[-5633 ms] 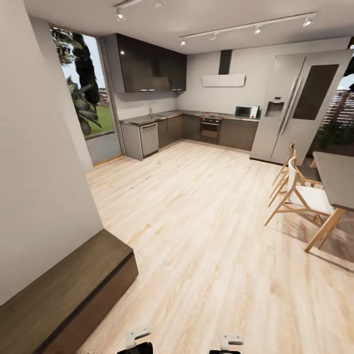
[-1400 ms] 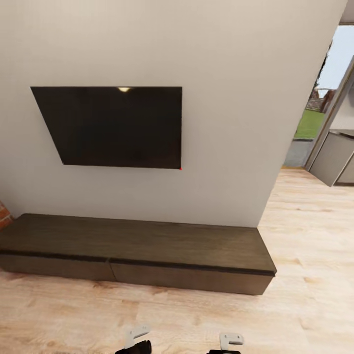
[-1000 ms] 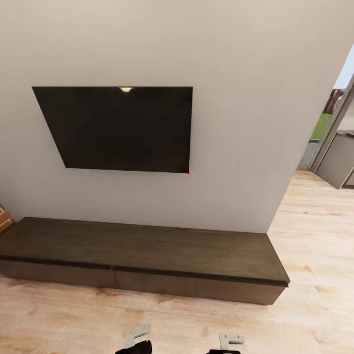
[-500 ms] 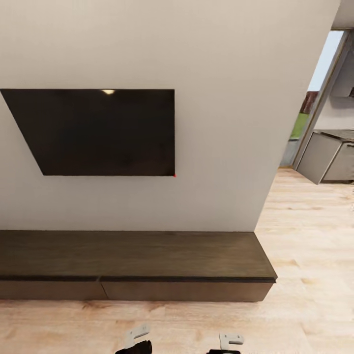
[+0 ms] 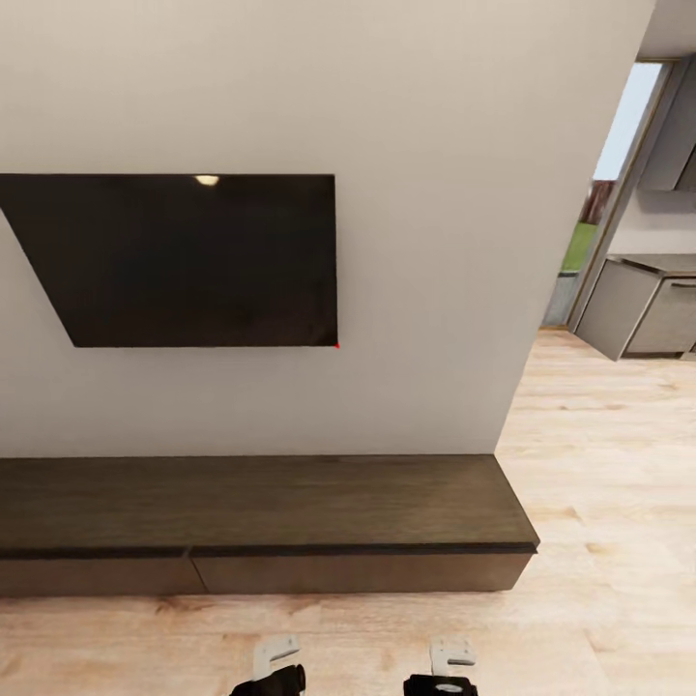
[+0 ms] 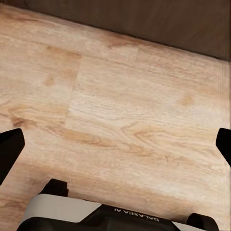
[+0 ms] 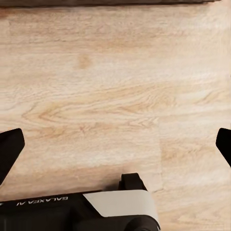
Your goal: Place each of the two pumpkins and all three candles from the living room inside a cabinet in the living room (use any cabinet), then make sure every cabinet is closed, and position the cauldron so it is next to a table in the living room.
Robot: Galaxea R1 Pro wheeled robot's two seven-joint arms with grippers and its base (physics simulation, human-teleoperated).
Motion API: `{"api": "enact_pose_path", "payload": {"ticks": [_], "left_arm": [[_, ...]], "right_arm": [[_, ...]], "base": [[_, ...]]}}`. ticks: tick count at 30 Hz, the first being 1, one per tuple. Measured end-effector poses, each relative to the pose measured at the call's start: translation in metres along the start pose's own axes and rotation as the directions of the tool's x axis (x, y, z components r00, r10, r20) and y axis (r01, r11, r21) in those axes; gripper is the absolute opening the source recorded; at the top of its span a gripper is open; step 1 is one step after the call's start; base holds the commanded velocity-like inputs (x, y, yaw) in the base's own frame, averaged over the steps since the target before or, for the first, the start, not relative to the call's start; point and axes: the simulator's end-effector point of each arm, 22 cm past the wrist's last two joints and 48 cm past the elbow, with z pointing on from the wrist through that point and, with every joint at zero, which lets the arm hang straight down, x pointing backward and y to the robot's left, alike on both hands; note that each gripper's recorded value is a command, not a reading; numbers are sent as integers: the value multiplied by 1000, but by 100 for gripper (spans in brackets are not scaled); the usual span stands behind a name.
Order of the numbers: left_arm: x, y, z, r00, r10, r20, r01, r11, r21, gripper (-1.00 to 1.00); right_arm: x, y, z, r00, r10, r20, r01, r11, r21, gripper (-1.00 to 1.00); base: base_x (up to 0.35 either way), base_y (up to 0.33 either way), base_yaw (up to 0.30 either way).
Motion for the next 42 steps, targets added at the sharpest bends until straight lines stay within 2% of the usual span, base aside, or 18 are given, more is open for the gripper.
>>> {"api": "enact_pose_path", "payload": {"ticks": [4,5,6,8,12,15,18,23,28,31,37,39,42], "left_arm": [[-33,-18,-7,999,-6,38,4,999,41,100],[-53,-32,-18,1000,18,25,-20,997,75,100],[-65,-39,-24,999,24,29,-26,995,92,100],[-84,-47,-34,999,30,41,-34,992,118,100],[-134,-59,-58,993,-1,122,-19,987,162,100],[-169,-59,-79,986,-20,165,-12,982,189,100],[-183,-43,-83,986,-52,161,22,983,180,100],[-173,-23,-65,991,-74,113,57,987,148,100],[-178,-26,-47,994,-65,86,53,989,138,100],[-181,-32,-19,999,-33,26,30,993,115,100],[-187,-38,19,995,-40,-93,49,994,93,100],[-186,-38,25,993,-44,-105,54,995,88,100],[-191,-38,33,994,-67,-89,74,994,83,100]], "right_arm": [[-46,-14,4,996,21,87,-22,1000,12,100],[-67,-16,2,995,18,100,-19,1000,11,100],[-80,-15,0,994,20,108,-21,1000,6,100],[-111,-12,-7,991,24,130,-23,1000,-5,100],[-169,-9,-29,983,30,179,-26,999,-27,100],[-207,-8,-46,970,45,241,-35,998,-44,100],[-229,-7,-60,962,49,267,-36,998,-55,100],[-246,-4,-68,958,50,281,-33,997,-66,100],[-270,-2,-71,951,51,304,-31,997,-70,100],[-276,-1,-65,958,38,285,-21,998,-63,100],[-289,-2,-50,968,15,252,-4,999,-44,100],[-292,-3,-48,968,13,250,-3,999,-41,100],[-298,-3,-44,967,12,254,-3,999,-39,100]], "base": [[0,0,0],[0,0,0],[0,0,0],[0,0,0],[0,0,0],[0,0,0],[0,0,0],[0,0,0],[0,0,0],[0,0,0],[0,0,0],[0,0,0],[0,0,0]]}}
